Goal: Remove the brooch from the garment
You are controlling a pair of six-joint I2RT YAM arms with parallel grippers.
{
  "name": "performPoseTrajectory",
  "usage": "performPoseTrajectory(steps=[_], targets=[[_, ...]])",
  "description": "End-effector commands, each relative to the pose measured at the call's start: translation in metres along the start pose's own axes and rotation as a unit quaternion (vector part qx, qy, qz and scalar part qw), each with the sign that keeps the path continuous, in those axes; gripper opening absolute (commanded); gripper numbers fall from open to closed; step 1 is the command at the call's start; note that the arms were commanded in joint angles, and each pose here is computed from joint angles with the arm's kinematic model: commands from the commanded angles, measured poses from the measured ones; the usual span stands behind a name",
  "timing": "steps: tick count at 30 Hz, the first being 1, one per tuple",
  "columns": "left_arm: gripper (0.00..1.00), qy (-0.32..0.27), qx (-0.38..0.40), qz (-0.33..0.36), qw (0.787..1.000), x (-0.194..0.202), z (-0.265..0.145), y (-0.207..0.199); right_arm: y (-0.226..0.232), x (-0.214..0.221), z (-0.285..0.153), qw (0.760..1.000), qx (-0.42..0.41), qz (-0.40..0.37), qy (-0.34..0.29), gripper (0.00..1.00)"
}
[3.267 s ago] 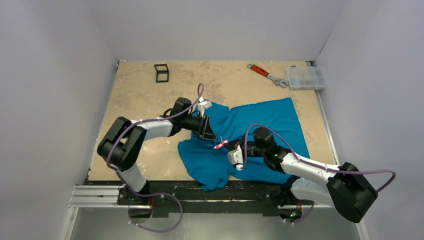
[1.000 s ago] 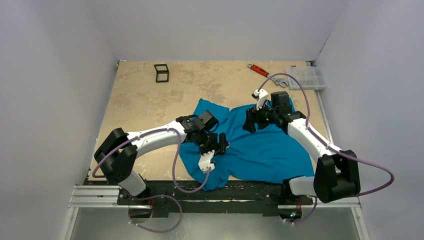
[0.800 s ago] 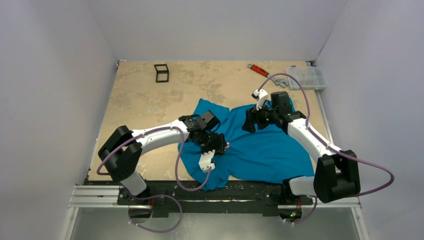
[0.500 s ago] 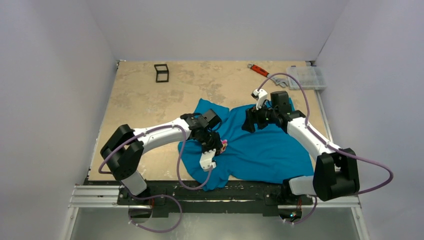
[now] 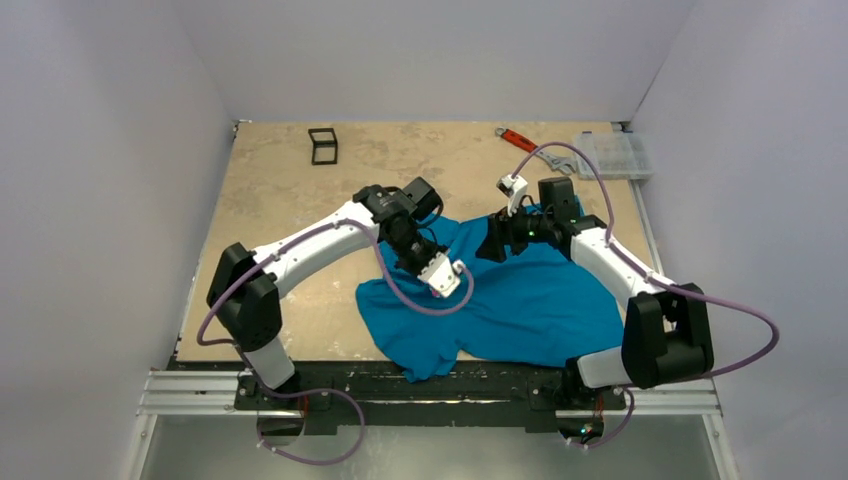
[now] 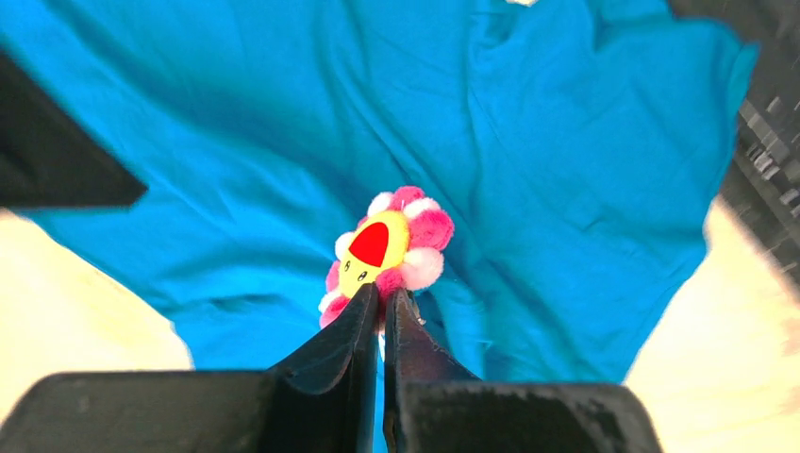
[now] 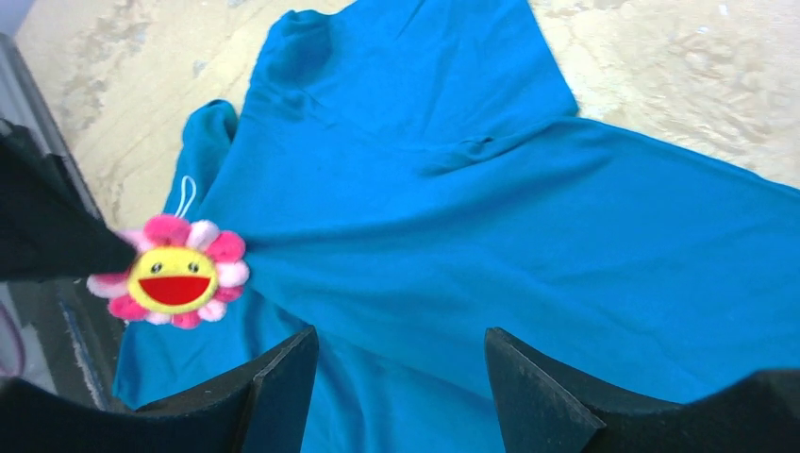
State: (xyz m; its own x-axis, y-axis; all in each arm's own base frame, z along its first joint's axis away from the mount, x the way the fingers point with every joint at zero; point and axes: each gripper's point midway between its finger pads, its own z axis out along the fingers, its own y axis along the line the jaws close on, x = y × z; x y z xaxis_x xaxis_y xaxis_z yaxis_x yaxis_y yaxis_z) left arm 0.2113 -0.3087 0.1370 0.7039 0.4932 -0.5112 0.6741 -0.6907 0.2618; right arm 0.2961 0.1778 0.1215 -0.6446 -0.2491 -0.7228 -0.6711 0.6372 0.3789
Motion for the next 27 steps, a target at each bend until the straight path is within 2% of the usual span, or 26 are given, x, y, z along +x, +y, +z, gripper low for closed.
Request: performPoseTrajectory(steps=[1, 3, 5, 9, 13, 15, 18, 22, 24, 27], targets=[[0.00, -0.053, 0.018, -0.294, 0.954, -0.004, -0.012, -0.011, 0.016, -0.026, 0.000, 0.997, -0.054, -0.031, -0.035, 0.68], [0.00, -0.060, 0.014, -0.377, 0.924, 0.004, -0.014, -0.010, 0.022, -0.026, 0.002, 0.996, -0.070, -0.032, -0.035, 0.67], [0.00, -0.070, 0.005, -0.468, 0.881, 0.011, -0.016, -0.005, 0.030, -0.023, 0.005, 0.995, -0.086, -0.032, -0.032, 0.67], [0.00, -0.106, -0.002, -0.605, 0.789, 0.028, -0.019, 0.007, 0.048, -0.020, 0.009, 0.992, -0.114, -0.036, -0.038, 0.68], [0.00, -0.146, 0.017, -0.696, 0.703, 0.037, -0.019, 0.019, 0.071, -0.015, 0.016, 0.987, -0.143, -0.058, -0.047, 0.74], [0.00, -0.168, 0.029, -0.724, 0.668, 0.038, -0.019, 0.025, 0.082, -0.013, 0.020, 0.984, -0.153, -0.073, -0.049, 0.76], [0.00, -0.196, 0.044, -0.743, 0.639, 0.036, -0.020, 0.032, 0.093, -0.015, 0.024, 0.980, -0.166, -0.086, -0.064, 0.77], [0.00, -0.211, 0.059, -0.748, 0.627, 0.033, -0.019, 0.037, 0.097, -0.014, 0.033, 0.976, -0.178, -0.100, -0.070, 0.78], [0.00, -0.216, 0.066, -0.758, 0.611, 0.032, -0.019, 0.039, 0.097, -0.010, 0.039, 0.975, -0.183, -0.105, -0.062, 0.78], [0.00, -0.224, 0.078, -0.765, 0.599, 0.030, -0.018, 0.041, 0.098, -0.008, 0.045, 0.972, -0.191, -0.128, -0.056, 0.76]])
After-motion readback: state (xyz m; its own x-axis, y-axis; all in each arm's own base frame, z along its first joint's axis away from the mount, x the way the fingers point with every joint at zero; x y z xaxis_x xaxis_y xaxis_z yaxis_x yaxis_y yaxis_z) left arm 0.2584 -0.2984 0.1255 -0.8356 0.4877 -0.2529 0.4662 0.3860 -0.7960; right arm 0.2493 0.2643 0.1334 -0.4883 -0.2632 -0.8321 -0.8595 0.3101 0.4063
